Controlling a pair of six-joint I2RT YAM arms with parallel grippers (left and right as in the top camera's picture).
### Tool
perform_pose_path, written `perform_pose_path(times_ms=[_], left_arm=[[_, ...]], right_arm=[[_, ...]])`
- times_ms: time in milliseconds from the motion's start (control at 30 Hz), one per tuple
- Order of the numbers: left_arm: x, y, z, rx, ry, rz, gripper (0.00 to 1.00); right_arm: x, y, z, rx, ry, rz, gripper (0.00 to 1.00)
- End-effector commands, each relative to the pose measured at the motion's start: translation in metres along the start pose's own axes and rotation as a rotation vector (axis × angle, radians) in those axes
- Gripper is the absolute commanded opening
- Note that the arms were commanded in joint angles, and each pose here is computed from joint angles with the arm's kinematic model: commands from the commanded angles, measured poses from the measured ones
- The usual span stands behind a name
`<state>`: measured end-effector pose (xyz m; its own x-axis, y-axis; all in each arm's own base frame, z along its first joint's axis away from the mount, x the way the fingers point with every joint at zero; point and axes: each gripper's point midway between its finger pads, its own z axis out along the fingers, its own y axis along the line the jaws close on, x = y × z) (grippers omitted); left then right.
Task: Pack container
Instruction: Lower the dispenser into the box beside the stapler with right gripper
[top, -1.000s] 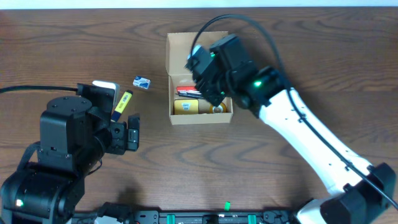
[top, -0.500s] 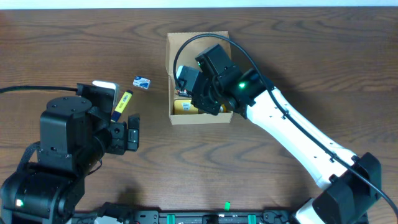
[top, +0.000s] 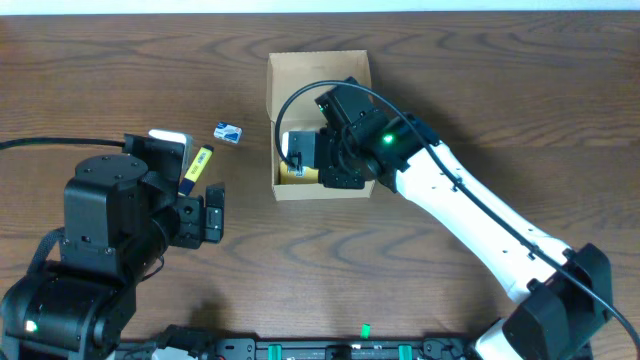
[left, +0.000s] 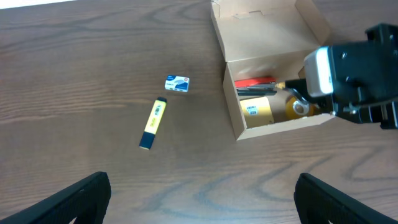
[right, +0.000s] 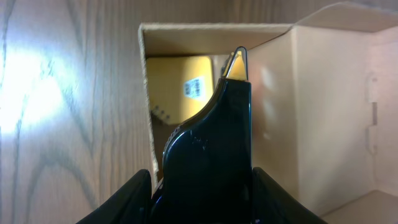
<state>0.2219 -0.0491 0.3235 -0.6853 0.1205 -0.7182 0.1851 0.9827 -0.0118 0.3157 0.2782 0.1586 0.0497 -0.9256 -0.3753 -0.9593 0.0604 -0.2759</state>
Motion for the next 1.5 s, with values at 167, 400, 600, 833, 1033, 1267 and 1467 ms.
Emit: perform_pose_path(times_ms=[167, 400, 600, 833, 1033, 1267, 1467], left_arm=[[-0.002, 0.002, -0.003, -0.008, -0.012, -0.002, 0.95], [-0.002, 0.002, -0.003, -0.008, -0.011, -0.002, 0.95], [-0.002, 0.002, -0.003, -0.008, -0.011, -0.002, 0.95], [-0.002, 0.002, -0.003, -0.008, -0.011, -0.002, 0.95], [-0.002, 0.002, -0.003, -0.008, -0.010, -0.002, 0.95], [-0.002, 0.002, -0.003, -0.008, -0.011, -0.002, 0.95], [-0.004, 0.002, -0.003, -0.008, -0.016, -0.002, 0.95]], right_arm=[[0.010, 0.013, 0.022, -0.026, 0.013, -0.115, 0.01], [0.011, 0.017, 0.033, -0.023, -0.011, -0.223, 0.01], [0.019, 0.024, 0.056, -0.069, 0.007, -0.290, 0.01], [0.019, 0.014, 0.083, -0.041, 0.010, -0.301, 0.01], [0.018, 0.015, 0.080, -0.042, 0.011, -0.301, 0.01], [0.002, 0.007, 0.045, 0.021, -0.051, -0.311, 0.01], [-0.013, -0.024, 0.027, 0.146, -0.124, -0.306, 0.01]])
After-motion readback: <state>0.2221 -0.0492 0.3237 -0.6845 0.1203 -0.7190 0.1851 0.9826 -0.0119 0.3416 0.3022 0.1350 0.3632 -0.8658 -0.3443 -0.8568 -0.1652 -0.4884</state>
